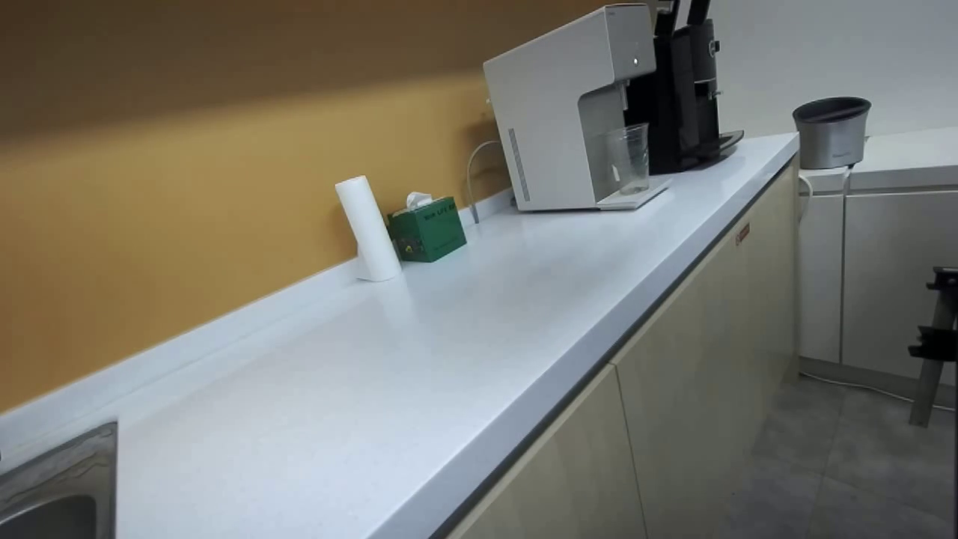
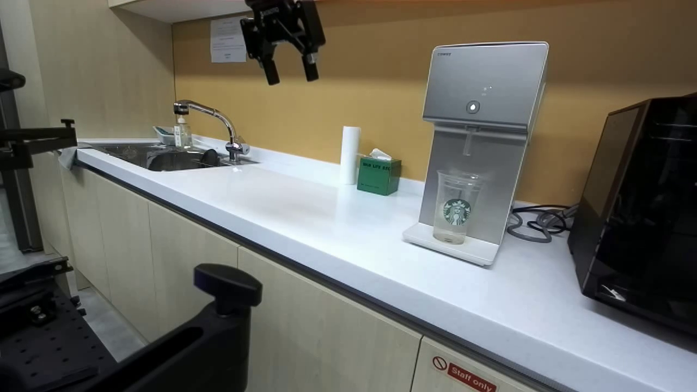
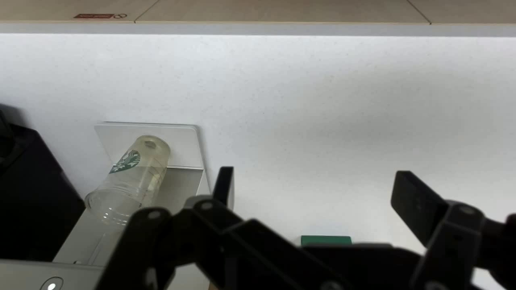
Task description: Press one button on the coffeemaker.
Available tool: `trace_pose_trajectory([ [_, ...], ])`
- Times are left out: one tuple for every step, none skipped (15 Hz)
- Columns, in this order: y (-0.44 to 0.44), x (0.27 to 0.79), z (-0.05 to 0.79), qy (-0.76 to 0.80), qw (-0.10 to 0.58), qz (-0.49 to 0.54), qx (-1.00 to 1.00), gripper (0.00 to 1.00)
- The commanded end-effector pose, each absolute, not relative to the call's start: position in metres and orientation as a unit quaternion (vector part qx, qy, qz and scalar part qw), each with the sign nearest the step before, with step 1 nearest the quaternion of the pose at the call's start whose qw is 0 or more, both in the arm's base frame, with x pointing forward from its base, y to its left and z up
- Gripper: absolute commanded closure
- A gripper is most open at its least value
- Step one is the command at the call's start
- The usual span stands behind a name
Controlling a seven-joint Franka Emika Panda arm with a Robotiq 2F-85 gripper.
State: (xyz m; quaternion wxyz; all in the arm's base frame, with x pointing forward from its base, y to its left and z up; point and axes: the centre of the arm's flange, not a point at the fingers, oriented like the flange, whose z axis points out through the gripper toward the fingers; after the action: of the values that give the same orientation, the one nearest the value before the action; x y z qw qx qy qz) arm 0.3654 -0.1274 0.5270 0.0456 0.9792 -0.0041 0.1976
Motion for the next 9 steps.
trace_pose_trajectory([
  [-0.162,0.384,0.525,-0.032,0.045,0.211,0.976,0.00],
  [-0.174,0.390,0.526,-0.041,0.047,0.219,0.974,0.00],
  [-0.185,0.395,0.526,-0.050,0.050,0.227,0.971,0.00],
  [-0.197,0.401,0.527,-0.057,0.057,0.241,0.967,0.00],
  [-0.208,0.406,0.530,-0.064,0.061,0.255,0.963,0.00],
  [-0.218,0.410,0.533,-0.072,0.066,0.268,0.958,0.00],
  [-0.229,0.415,0.537,-0.079,0.072,0.285,0.953,0.00],
  [-0.239,0.419,0.541,-0.092,0.072,0.293,0.949,0.00],
  [-0.243,0.418,0.544,-0.096,0.052,0.289,0.951,0.00],
])
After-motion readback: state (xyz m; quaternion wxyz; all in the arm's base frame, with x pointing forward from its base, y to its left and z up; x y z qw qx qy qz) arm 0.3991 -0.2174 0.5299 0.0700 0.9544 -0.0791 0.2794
